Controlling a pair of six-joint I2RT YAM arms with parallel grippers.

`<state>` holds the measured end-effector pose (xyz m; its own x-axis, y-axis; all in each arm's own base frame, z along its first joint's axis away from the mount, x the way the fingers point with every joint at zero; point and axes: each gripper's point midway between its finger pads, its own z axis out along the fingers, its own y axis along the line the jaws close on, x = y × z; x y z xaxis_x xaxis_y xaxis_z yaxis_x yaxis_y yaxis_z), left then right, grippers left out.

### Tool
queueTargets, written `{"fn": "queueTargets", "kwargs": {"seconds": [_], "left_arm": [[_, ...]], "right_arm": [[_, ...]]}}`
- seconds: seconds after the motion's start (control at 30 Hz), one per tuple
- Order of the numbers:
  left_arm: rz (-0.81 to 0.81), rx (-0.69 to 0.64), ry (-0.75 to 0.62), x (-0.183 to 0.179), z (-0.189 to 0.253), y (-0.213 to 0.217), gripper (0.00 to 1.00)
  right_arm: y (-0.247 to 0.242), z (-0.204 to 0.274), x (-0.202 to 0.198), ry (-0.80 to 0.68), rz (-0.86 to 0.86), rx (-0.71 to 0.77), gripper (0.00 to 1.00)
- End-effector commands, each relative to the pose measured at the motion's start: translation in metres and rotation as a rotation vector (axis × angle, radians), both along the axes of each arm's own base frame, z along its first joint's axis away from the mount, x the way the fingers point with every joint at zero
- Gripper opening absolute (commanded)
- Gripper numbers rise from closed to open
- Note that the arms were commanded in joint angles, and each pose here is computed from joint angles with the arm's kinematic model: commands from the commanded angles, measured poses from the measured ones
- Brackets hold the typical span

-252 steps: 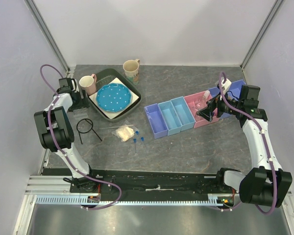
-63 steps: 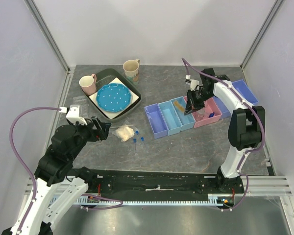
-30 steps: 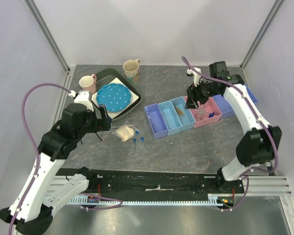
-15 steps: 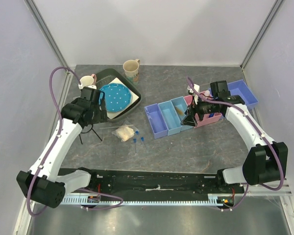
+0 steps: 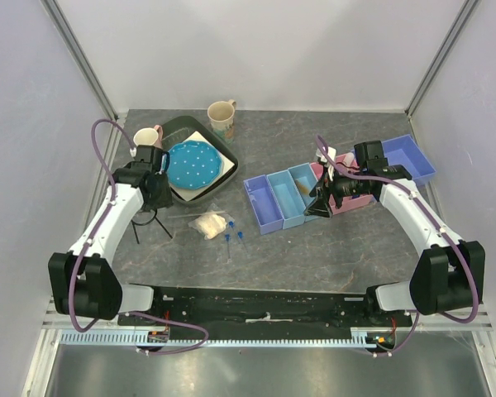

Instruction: Organize the chemistry lab equipment

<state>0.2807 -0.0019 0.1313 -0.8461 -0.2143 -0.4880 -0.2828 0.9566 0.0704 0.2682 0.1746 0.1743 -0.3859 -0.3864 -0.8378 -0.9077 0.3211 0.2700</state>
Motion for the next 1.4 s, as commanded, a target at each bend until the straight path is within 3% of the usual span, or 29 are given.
{"fn": "queueTargets", "kwargs": {"seconds": [0.0,0.37,0.6,0.87,1.07,1.2,1.37], "left_arm": [[-0.004,0.003,-0.002,0.008,-0.009,0.002,0.54],[0.053,0.137,0.037,-0.003,-0.011,0.027,0.03],[0.071,0.155,-0.059,-0.012,0.023,0.034,0.02],[0.017,0.042,-0.216,-0.028,0.073,0.017,0.02],[-0.16,-0.215,-0.344,-0.032,0.104,-0.035,0.02],[-0.347,-0.563,-0.451,-0.043,0.135,-0.101,0.02],[-0.471,-0.829,-0.509,-0.052,0.163,-0.148,0.02]], "right_arm": [[0.005,0.009,-0.001,-0.062,0.049,0.046,0.82],[0.004,0.007,-0.002,-0.059,0.052,0.039,0.82],[0.003,0.008,-0.003,-0.068,0.058,0.037,0.82],[0.004,0.014,-0.006,-0.075,0.076,0.05,0.82],[0.009,0.034,-0.011,-0.127,0.156,0.063,0.84],[0.018,0.053,-0.02,-0.177,0.247,0.047,0.94],[0.048,0.095,-0.036,-0.284,0.372,0.127,0.98]]}}
